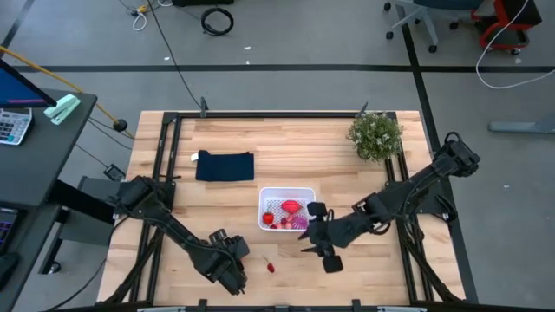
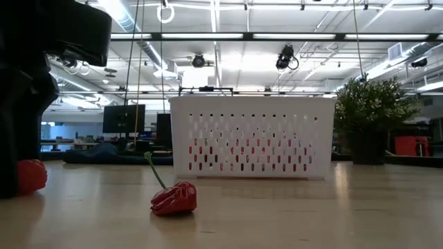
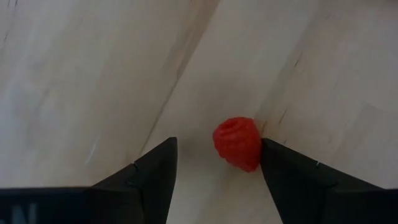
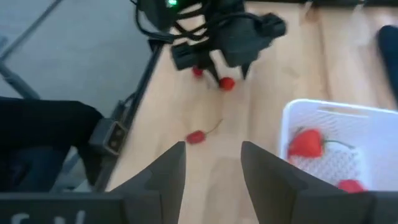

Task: Pick and placing Produce into tupperware
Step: Put the raspberry into the white bin

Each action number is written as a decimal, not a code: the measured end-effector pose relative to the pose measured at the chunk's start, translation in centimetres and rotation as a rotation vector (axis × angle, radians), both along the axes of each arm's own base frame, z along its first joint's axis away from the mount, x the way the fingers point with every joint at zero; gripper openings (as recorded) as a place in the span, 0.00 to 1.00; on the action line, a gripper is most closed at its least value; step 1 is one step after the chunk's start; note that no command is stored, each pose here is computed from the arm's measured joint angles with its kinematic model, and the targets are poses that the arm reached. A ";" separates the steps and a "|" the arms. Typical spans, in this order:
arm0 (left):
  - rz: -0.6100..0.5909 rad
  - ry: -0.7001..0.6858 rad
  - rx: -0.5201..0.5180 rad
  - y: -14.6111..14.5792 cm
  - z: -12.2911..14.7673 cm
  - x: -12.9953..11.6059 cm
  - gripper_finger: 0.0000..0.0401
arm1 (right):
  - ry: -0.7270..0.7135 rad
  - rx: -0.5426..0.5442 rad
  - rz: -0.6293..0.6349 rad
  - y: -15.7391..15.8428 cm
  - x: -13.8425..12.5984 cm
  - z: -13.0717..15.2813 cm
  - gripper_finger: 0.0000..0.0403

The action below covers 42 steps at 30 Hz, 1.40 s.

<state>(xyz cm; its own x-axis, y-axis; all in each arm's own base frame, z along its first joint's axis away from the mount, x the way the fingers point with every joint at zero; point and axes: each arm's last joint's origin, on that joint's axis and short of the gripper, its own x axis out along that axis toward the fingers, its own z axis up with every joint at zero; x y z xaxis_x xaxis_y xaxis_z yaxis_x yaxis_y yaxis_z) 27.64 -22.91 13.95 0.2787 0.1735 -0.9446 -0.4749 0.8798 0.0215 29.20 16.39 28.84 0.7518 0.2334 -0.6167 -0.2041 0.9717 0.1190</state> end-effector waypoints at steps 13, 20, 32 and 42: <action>0.011 -0.047 -0.042 0.0 0.2 0.7 0.39 | 0.102 0.069 -0.076 3.1 -3.1 -3.4 0.40; -0.165 -0.236 -0.124 -0.6 2.6 2.3 0.15 | 0.173 0.126 -0.117 4.0 -4.6 -5.0 0.40; -0.313 -0.174 -0.056 1.8 4.3 2.7 0.09 | 0.162 0.155 -0.208 3.9 -4.7 -5.4 0.40; -0.394 0.045 -0.112 1.1 3.7 0.3 0.39 | 0.159 0.150 -0.183 4.6 -5.3 -5.4 0.40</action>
